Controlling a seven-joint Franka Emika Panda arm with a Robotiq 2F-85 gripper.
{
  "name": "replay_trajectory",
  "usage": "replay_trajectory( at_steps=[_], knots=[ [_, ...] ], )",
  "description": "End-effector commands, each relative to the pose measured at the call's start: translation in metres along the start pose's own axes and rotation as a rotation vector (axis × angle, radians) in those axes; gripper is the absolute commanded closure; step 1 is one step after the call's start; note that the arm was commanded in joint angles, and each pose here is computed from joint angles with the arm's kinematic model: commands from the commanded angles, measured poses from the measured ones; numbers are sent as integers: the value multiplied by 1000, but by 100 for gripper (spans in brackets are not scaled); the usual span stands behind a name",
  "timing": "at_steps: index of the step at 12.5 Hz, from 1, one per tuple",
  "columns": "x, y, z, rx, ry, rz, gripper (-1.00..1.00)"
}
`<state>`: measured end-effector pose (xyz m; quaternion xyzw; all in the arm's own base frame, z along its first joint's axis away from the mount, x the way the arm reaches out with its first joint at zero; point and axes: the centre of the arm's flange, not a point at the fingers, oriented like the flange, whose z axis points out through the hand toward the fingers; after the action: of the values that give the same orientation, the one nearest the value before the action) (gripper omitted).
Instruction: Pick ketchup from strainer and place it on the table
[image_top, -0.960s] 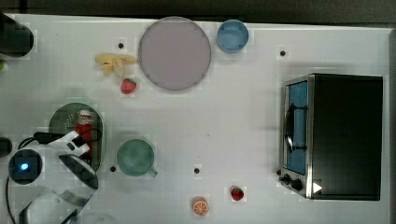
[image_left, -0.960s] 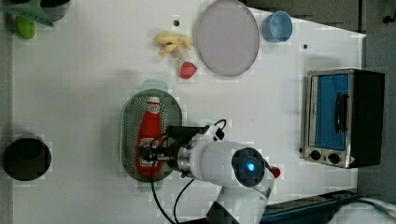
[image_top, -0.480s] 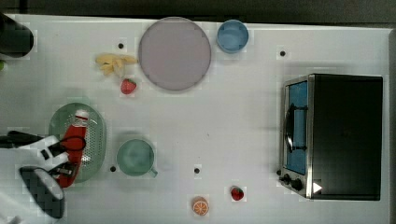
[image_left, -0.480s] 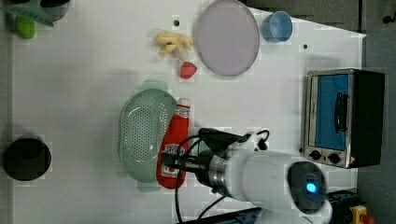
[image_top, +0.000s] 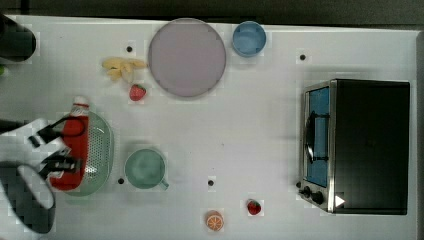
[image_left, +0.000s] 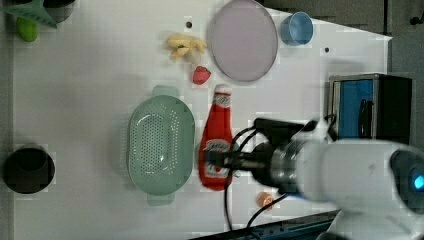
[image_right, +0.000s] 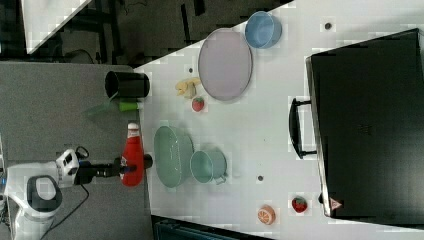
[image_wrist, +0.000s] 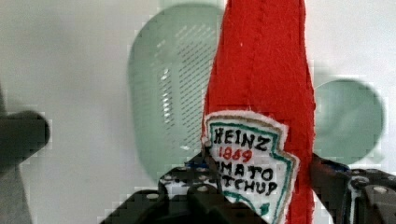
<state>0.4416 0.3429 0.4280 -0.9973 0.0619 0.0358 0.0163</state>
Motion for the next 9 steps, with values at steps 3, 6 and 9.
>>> replay_trajectory(
  at_steps=[3, 6, 9],
  knots=[
    [102, 116, -39, 49, 35, 127, -22],
    [134, 181, -47, 50, 55, 200, -22],
    [157, 253, -46, 44, 57, 215, -22]
  ],
)
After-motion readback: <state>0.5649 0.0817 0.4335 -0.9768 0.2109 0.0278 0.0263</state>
